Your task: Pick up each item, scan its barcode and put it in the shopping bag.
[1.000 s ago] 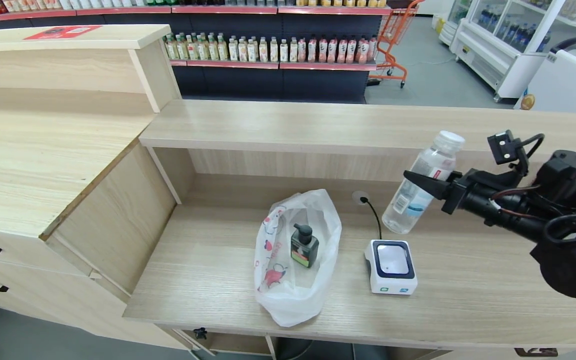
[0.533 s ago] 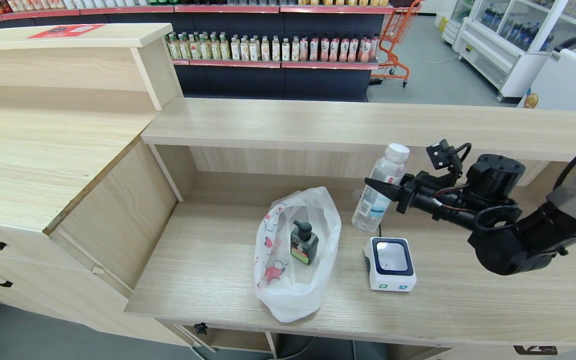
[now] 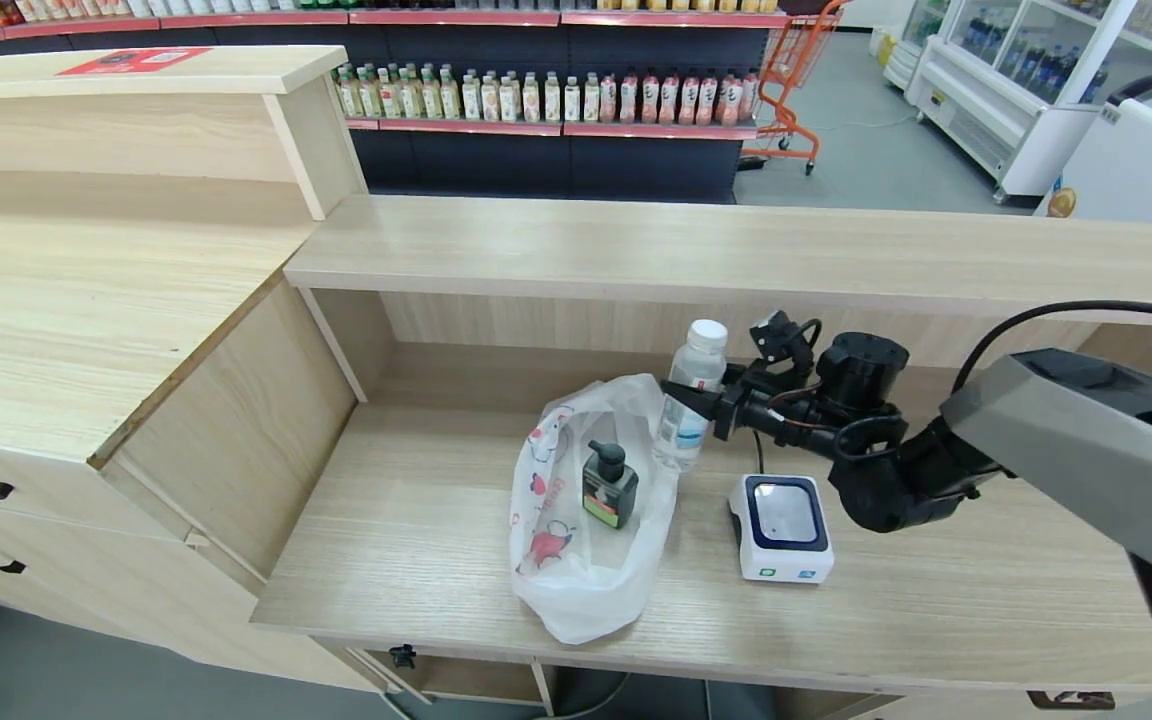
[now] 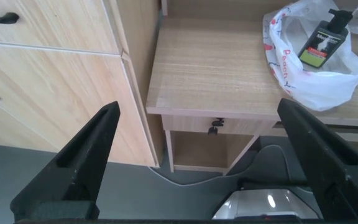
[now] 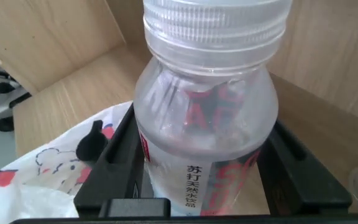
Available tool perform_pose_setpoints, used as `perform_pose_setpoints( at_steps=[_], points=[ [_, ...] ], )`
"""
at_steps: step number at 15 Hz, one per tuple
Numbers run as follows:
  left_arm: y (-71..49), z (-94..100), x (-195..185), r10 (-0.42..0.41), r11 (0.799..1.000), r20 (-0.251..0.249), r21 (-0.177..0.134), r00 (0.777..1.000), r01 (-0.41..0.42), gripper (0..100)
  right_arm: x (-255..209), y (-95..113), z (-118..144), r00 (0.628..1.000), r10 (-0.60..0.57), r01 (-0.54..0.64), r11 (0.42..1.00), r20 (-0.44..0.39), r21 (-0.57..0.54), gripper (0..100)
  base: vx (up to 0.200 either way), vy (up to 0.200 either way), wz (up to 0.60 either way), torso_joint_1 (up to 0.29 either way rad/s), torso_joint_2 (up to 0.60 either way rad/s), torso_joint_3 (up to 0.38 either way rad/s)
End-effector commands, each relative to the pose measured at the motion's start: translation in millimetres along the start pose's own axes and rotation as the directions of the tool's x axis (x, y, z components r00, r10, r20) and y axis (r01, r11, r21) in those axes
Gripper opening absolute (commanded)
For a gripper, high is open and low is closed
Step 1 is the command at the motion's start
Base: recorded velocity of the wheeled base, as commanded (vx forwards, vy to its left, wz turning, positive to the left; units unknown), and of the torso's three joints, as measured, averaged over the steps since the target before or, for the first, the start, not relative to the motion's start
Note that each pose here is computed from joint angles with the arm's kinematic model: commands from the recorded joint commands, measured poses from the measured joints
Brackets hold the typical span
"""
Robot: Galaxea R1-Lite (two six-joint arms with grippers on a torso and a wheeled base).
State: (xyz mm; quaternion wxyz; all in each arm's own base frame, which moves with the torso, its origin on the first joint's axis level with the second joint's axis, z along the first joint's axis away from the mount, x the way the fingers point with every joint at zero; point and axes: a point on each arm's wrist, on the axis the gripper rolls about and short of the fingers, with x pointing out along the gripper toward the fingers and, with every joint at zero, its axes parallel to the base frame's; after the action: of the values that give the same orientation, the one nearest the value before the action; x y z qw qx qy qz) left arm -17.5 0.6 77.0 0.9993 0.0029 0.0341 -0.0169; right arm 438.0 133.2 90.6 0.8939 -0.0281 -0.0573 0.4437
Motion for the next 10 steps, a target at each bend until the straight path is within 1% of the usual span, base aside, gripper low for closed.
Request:
perform_pose_setpoints(
  at_steps=[1, 3, 8, 10],
  points=[
    [0.0, 0.0, 0.0, 0.000, 1.000, 0.001, 0.000, 1.000, 0.000, 100, 24.4, 0.0, -22.3, 1.000, -0.005, 0.005, 1.000, -0.016, -0.005, 0, 0.000, 0.000, 0.00, 0.000, 0.00, 0.000],
    [0.0, 0.0, 0.0, -0.002, 1.000, 0.001, 0.000, 1.000, 0.002, 100, 37.3, -1.6, -25.4, 1.000, -0.026, 0.025, 1.000, -0.010, -0.009, 0, 0.000, 0.000, 0.00, 0.000, 0.00, 0.000],
    [0.0, 0.0, 0.0, 0.000, 1.000, 0.001, 0.000, 1.000, 0.000, 100, 51.1, 10.6, -34.0, 1.000, 0.009, -0.010, 1.000, -0.006, -0.007, 0, 0.000, 0.000, 0.00, 0.000, 0.00, 0.000],
    [0.0, 0.0, 0.0, 0.000, 1.000, 0.001, 0.000, 1.000, 0.000, 100, 52.2, 11.2, -41.3, 1.000, 0.012, -0.012, 1.000, -0.016, -0.024, 0, 0.000, 0.000, 0.00, 0.000, 0.00, 0.000]
  ],
)
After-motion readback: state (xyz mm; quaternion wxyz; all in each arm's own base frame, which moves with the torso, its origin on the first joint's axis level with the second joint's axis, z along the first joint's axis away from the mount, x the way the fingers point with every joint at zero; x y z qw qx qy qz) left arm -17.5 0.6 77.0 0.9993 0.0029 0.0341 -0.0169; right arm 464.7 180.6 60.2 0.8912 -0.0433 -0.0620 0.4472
